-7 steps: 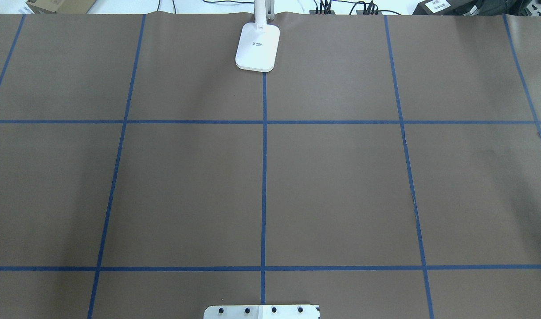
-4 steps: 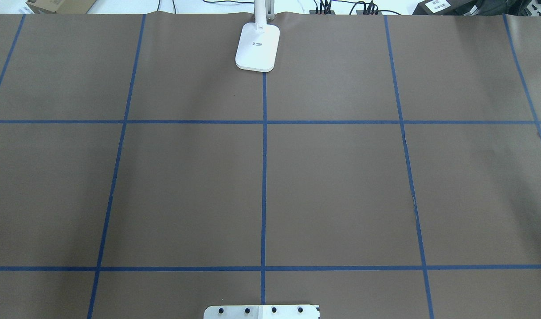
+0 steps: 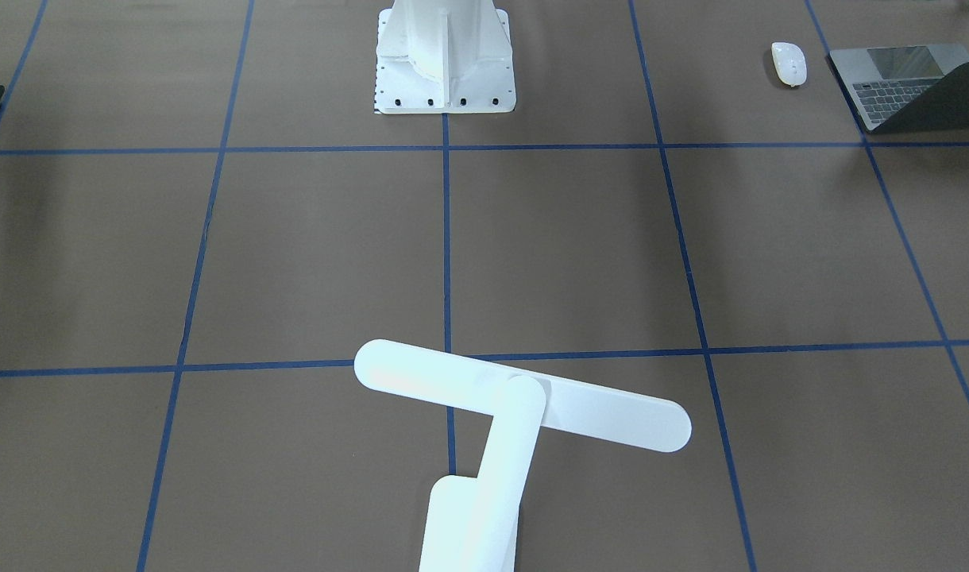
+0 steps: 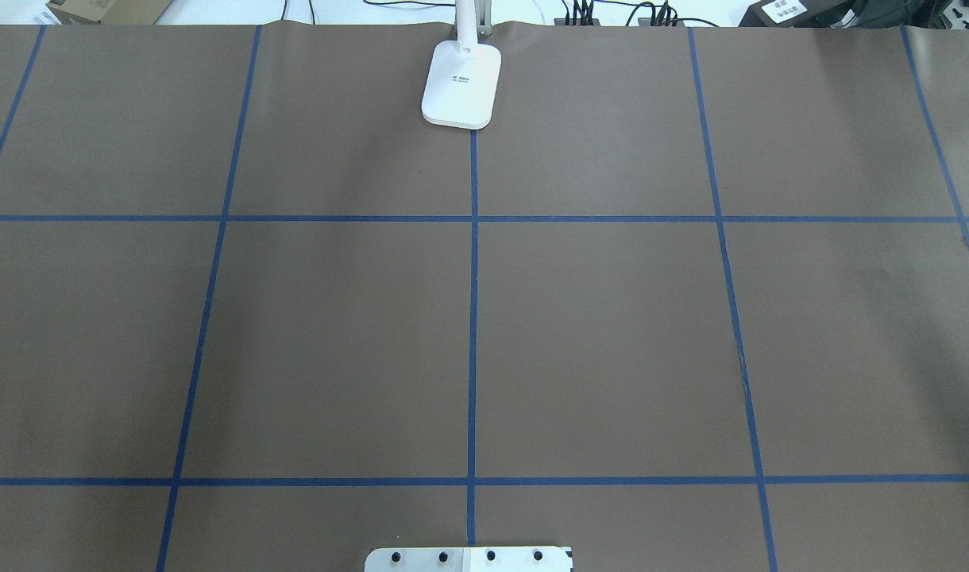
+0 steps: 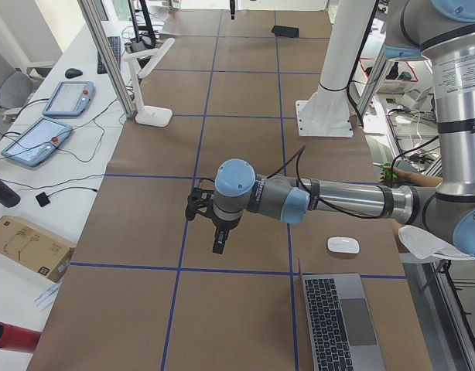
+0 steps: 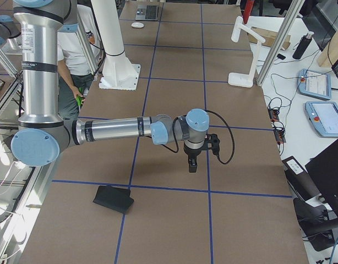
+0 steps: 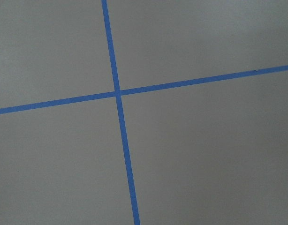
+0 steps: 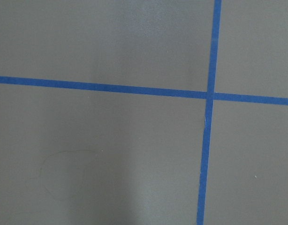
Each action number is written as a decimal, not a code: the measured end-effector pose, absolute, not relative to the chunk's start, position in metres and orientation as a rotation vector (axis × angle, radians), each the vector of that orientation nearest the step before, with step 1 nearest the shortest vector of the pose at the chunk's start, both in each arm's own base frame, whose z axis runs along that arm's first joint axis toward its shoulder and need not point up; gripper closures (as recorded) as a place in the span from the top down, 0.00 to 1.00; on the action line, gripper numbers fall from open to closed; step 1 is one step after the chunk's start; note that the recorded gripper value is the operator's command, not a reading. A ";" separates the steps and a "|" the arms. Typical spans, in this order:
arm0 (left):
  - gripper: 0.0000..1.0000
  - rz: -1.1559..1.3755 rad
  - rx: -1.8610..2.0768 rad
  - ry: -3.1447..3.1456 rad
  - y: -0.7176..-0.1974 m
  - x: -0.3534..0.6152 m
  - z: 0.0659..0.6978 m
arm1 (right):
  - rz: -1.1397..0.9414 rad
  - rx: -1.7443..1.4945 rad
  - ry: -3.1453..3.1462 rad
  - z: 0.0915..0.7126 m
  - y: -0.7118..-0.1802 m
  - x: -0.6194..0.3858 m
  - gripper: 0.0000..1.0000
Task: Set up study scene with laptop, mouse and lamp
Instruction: 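Carry the open silver laptop in the left gripper toward the table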
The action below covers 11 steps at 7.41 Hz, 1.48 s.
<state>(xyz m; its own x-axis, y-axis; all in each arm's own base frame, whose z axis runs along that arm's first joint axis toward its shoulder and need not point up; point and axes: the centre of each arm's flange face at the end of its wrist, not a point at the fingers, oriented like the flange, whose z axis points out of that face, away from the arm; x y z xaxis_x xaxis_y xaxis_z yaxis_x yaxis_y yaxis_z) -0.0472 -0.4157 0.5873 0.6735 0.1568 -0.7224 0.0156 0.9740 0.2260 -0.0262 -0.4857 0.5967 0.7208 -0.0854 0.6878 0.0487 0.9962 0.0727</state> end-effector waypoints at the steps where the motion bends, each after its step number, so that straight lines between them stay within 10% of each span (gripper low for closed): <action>1: 0.99 0.079 0.217 0.822 -0.416 -0.047 0.590 | -0.081 0.055 -0.775 0.594 -0.485 -0.027 0.99; 6: 1.00 0.138 0.204 0.743 -0.389 -0.071 0.633 | -0.118 0.009 -0.779 0.607 -0.486 -0.056 0.99; 11: 1.00 -0.403 -0.019 0.750 -0.331 -0.161 0.658 | -0.130 0.035 -0.783 0.601 -0.490 -0.058 0.99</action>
<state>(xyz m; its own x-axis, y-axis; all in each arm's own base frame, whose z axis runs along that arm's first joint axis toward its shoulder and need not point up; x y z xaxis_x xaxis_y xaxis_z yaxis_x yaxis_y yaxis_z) -0.1615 -0.3311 0.6581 0.6590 -0.3628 -0.6589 0.3494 0.9234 -0.1589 -0.0582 -0.4896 0.6012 0.7013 -0.1300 0.7009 0.1042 0.9914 0.0796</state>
